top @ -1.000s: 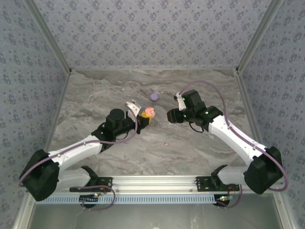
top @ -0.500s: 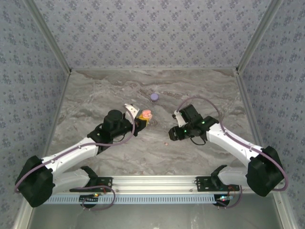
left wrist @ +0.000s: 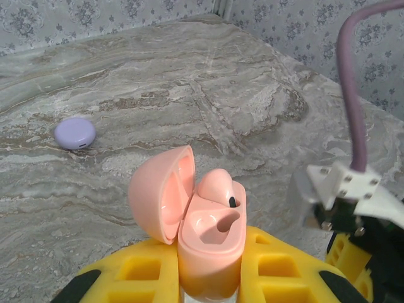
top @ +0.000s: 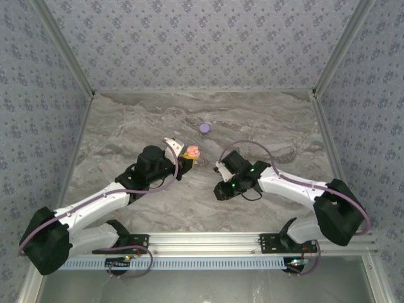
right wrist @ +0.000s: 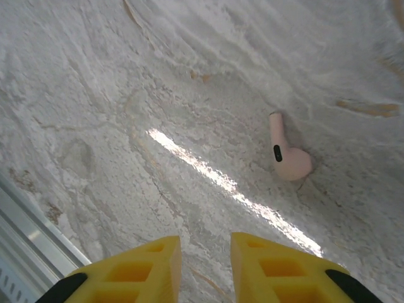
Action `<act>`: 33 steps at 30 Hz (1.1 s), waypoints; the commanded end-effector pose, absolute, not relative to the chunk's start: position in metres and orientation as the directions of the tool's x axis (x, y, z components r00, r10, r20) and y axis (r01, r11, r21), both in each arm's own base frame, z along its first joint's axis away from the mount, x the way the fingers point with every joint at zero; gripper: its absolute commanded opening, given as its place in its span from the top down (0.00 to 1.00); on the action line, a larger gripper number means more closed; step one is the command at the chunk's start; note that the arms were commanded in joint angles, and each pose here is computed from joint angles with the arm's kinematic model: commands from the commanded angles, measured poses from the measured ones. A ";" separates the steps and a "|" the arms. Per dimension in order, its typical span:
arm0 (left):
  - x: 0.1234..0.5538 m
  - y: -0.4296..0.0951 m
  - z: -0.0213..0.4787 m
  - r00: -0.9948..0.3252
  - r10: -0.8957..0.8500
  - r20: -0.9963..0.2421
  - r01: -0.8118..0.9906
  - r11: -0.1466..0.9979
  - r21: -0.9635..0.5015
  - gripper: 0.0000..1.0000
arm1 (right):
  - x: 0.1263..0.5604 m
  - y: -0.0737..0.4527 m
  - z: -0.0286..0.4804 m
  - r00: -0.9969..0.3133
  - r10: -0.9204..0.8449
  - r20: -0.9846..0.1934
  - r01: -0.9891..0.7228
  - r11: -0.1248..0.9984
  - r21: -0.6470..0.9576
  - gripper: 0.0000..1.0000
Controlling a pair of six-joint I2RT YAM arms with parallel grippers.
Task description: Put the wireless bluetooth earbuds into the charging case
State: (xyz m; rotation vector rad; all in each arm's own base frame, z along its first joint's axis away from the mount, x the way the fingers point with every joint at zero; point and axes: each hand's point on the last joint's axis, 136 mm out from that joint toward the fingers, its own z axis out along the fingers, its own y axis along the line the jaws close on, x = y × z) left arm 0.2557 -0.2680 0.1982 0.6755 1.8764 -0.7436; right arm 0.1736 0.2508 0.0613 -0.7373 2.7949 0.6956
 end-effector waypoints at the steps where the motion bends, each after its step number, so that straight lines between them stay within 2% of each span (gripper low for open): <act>1: 0.254 -0.268 0.213 -0.338 0.120 -0.934 0.734 0.655 -0.181 0.88 | 0.181 0.257 0.055 -0.877 -0.399 -0.268 -0.477 0.791 0.382 0.74; 14: 0.255 -0.267 0.213 -0.337 0.121 -0.934 0.731 0.658 -0.179 0.88 | 0.197 0.255 0.024 -0.900 -0.381 -0.211 -0.430 0.852 0.299 0.78; 22: 0.255 -0.266 0.212 -0.337 0.125 -0.933 0.730 0.660 -0.175 0.88 | 0.209 0.239 0.020 -0.897 -0.386 -0.213 -0.424 0.889 0.172 0.78; 33: 0.255 -0.265 0.213 -0.338 0.127 -0.933 0.727 0.664 -0.173 0.89 | 0.218 0.236 0.021 -0.887 -0.399 -0.232 -0.429 0.898 0.097 0.78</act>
